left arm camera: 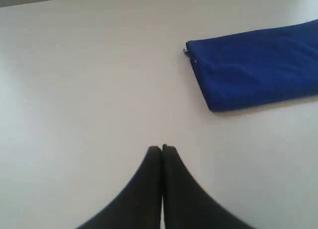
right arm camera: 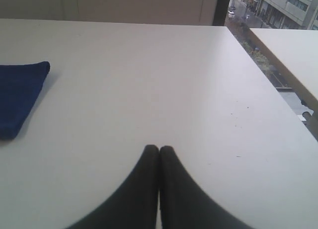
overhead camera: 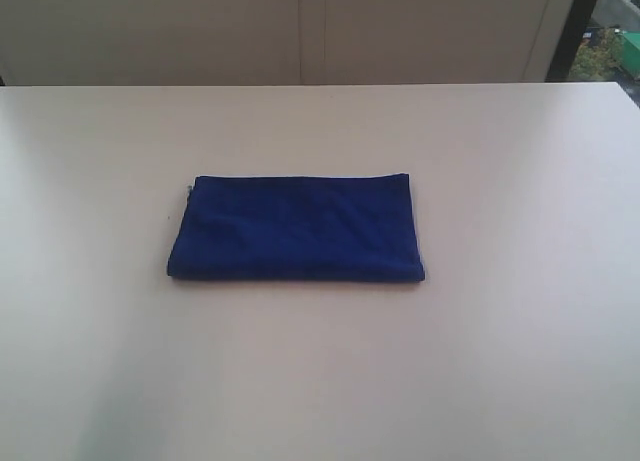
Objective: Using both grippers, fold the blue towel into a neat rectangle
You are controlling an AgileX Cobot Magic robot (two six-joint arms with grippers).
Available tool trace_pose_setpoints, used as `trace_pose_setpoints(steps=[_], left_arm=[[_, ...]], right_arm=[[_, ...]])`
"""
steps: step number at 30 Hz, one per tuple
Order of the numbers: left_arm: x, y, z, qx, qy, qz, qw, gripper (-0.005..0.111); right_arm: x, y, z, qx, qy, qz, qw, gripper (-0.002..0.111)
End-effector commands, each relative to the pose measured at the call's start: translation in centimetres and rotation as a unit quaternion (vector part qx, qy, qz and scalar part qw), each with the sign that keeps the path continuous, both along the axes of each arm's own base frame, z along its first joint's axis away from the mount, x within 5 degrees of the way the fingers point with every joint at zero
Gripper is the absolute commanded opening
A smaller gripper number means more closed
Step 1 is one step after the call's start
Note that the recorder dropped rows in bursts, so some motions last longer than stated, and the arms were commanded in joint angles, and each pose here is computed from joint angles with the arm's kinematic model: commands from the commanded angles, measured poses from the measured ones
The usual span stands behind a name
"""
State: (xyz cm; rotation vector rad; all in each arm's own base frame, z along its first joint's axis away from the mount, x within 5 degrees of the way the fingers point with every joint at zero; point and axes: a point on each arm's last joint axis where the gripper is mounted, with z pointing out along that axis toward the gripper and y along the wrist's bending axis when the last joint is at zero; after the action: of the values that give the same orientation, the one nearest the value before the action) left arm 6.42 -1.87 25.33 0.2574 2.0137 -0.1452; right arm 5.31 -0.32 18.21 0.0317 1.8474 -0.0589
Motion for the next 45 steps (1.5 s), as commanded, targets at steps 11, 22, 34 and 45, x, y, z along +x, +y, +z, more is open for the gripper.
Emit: trace_pose_setpoints(steps=[11, 22, 34, 45], left_arm=[[-1.8, 0.3, -8.5, -0.001, -0.017, 0.011, 1.000, 0.000], [-1.6, 0.4, -9.1, -0.004, -0.024, 0.018, 1.000, 0.000], [-1.5, 0.8, -9.0, -0.028, -0.024, 0.056, 0.998, 0.000], [-1.4, 0.9, -9.0, -0.042, -0.022, 0.069, 0.996, 0.000]], right_arm=[[0.0, 0.0, 0.0, -0.003, -0.008, -0.002, 1.000, 0.000], [0.0, 0.0, 0.0, -0.003, -0.008, -0.002, 1.000, 0.000], [0.0, 0.0, 0.0, -0.003, -0.008, -0.002, 1.000, 0.000], [0.0, 0.0, 0.0, -0.003, -0.008, -0.002, 1.000, 0.000]])
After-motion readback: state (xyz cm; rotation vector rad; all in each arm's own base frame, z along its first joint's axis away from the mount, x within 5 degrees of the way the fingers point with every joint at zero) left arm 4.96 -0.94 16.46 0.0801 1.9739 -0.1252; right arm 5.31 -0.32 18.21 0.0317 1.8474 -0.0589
